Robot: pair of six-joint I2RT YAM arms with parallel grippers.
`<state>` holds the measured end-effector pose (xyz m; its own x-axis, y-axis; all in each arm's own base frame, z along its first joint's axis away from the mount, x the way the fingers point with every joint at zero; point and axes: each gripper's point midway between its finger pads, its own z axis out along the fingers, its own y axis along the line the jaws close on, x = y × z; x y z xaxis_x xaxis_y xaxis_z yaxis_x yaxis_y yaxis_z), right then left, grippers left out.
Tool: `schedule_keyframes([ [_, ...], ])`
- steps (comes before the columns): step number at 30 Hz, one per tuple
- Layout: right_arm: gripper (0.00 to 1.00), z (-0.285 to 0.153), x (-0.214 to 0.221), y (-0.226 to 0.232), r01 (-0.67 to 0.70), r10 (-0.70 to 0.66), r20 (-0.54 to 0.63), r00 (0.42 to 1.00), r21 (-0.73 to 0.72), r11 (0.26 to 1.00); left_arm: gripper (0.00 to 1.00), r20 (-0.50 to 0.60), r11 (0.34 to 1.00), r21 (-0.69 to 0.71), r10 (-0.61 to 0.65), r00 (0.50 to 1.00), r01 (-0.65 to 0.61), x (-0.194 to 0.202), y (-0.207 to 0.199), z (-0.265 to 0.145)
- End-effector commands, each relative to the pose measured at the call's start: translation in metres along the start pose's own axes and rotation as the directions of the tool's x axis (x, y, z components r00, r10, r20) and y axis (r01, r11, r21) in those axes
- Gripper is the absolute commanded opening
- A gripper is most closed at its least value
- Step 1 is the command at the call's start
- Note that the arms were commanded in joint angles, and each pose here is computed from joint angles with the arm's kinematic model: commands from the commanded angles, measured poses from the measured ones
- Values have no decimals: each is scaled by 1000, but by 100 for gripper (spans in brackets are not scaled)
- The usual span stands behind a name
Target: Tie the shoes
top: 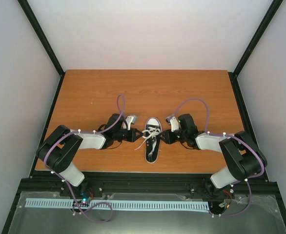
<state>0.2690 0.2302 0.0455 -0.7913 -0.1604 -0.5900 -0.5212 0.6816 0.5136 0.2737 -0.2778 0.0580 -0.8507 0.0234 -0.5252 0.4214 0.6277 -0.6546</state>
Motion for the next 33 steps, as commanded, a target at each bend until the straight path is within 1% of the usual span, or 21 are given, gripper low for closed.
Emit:
schedule_keyframes([
  [1, 29, 3, -17, 11, 78, -76, 42, 996, -44, 996, 1, 46, 999, 30, 40, 998, -41, -18, -9, -1],
  [6, 10, 3, -15, 10, 66, -65, 39, 997, -42, 997, 1, 49, 999, 31, 41, 998, -43, -19, -9, -2],
  [8, 3, 3, -13, 9, 60, -58, 38, 998, -42, 997, 1, 51, 999, 31, 42, 998, -44, -19, -10, -2],
  [12, 3, 1, -9, 7, 37, -35, 39, 999, -29, 999, 1, 57, 999, 27, 43, 997, -44, -21, -10, -3],
  [16, 3, -5, -1, -1, -10, 9, 27, 1000, 30, 999, 1, 71, 999, 26, 45, 996, -47, -23, -12, -6],
  [25, 3, -17, 17, -16, -111, 111, 7, 994, 135, 985, 1, 52, 994, 86, 58, 997, -63, -26, -24, -4],
  [27, 3, -19, 19, -17, -126, 126, 10, 992, 144, 982, 1, 43, 993, 100, 60, 997, -64, -26, -27, -2],
  [30, 3, -22, 15, -12, -144, 140, 35, 989, 119, 982, 1, 46, 994, 90, 57, 997, -61, -28, -25, -2],
  [31, 5, -23, 12, -10, -158, 154, 44, 987, 109, 982, 1, 51, 995, 77, 54, 997, -58, -29, -24, -2],
  [33, 15, -25, 3, -7, -210, 204, 75, 976, 92, 973, 1, 57, 996, 62, 53, 997, -57, -31, -22, -2],
])
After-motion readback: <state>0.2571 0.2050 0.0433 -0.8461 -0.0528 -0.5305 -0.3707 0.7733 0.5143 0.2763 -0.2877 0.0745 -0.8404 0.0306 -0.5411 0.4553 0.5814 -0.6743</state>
